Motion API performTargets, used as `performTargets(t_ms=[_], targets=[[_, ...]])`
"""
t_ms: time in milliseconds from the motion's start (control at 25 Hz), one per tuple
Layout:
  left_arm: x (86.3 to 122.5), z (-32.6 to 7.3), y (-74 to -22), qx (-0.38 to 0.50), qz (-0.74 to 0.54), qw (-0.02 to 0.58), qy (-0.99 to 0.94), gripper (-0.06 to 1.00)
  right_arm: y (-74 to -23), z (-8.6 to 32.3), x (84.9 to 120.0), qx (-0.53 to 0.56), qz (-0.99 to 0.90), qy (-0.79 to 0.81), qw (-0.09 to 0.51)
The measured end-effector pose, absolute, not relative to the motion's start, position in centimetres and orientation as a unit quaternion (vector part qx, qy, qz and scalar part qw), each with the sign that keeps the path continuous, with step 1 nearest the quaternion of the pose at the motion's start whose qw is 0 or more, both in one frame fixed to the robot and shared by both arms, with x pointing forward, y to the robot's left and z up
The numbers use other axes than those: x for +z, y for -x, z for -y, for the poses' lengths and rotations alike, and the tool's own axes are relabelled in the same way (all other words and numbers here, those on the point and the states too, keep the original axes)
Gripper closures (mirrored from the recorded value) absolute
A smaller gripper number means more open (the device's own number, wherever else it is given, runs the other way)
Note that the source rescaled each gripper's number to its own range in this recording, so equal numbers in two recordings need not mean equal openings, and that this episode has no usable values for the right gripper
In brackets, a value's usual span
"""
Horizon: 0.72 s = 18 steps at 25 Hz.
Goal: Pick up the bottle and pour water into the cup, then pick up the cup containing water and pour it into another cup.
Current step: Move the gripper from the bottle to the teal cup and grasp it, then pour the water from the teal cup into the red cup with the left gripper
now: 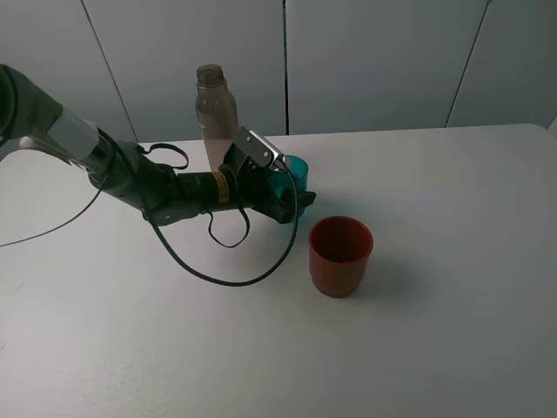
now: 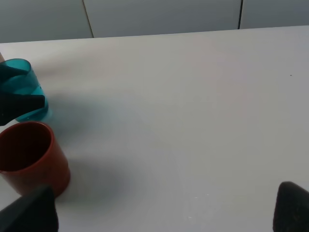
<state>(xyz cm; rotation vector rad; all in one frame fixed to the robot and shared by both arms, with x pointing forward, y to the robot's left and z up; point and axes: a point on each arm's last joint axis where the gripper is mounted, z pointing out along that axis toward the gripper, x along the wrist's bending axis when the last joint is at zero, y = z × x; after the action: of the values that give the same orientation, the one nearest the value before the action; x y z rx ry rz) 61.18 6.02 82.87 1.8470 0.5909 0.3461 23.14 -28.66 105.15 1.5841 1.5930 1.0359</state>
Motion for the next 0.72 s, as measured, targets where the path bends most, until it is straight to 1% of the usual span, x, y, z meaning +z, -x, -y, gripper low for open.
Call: performTargets(t_ms=[40,80,120,720], targets=[[82.87,-5.96,-61.14,0.146,-0.25,0.553,-0.781,0.58,-23.14,28.66,105.15,0.396,-0.608,-0.605,0.328],[82.85,-5.87,-61.07,0.145,-0.248,0.552,-0.783,0.91,-23.14,28.66,105.15,0.396,-0.608,-0.605,0.328],[82.86,-5.87,-61.08,0.145,-0.249,0.552,-0.782,0.89,-23.14,28.66,105.15,0.396,-0.608,-0.605,0.328],[82.9,-5.75,-61.0,0.143,-0.246,0.555,-0.782,0.89,-23.14,28.66,105.15,0.396,-0.608,-0.605,0.328]])
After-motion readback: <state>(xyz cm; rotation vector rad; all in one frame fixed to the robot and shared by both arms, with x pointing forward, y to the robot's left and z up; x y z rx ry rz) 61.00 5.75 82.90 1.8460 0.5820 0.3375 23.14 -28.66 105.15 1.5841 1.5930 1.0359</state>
